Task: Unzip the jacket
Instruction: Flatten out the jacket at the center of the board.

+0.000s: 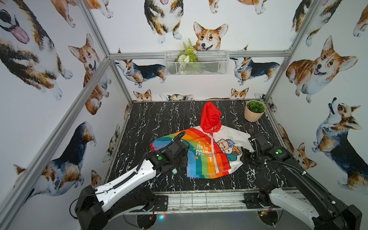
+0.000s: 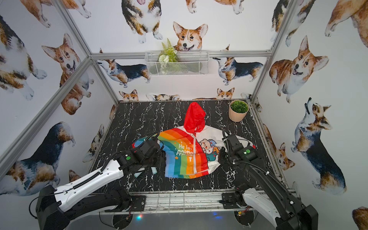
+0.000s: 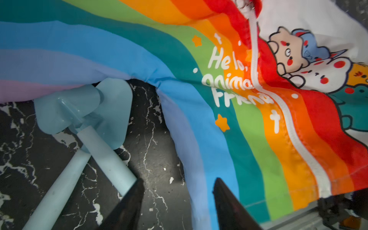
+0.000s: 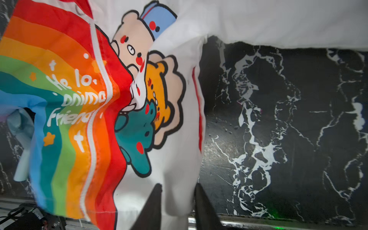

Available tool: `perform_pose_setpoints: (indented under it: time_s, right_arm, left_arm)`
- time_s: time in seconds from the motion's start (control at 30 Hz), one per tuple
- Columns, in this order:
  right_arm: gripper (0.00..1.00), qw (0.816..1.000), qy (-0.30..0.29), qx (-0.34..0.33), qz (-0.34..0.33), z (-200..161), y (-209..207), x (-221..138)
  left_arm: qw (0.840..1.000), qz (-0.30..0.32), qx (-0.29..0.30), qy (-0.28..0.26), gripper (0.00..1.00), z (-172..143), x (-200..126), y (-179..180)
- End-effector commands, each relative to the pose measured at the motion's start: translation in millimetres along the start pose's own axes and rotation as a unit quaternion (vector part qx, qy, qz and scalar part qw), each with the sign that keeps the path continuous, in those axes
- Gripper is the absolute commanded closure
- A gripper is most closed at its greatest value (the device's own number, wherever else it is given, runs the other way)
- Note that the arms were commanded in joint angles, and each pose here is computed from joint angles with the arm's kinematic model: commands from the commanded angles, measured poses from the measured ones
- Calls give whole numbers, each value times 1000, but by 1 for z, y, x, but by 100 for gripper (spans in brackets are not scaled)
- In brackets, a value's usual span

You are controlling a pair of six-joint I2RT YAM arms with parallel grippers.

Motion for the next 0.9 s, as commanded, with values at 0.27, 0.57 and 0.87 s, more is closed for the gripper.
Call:
perform_pose_setpoints:
  time_s: [0.27, 0.57, 0.87]
  right_arm:
    - [32, 996, -46, 22, -74, 4, -16, 16]
    - [50, 990, -49, 60, -115, -10, -34, 31]
    - [72, 994, -48, 35, 90, -10, 0, 40]
  left_arm:
    - [997, -66, 31, -35, 43, 24, 16, -7]
    - [992, -113, 49, -4, 77, 37, 84, -39]
    - [997, -42, 41, 55, 93, 30, 141, -39]
Point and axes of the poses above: each gripper's point midway between its finger pads, its own x axis out along the fingers, its own y axis along the line the jaws close on, z = x × y, the point moved 9 cm from there along -x, back along the fingers, and after that the axes turned 5 degrees about -x, right-handed, at the moved point
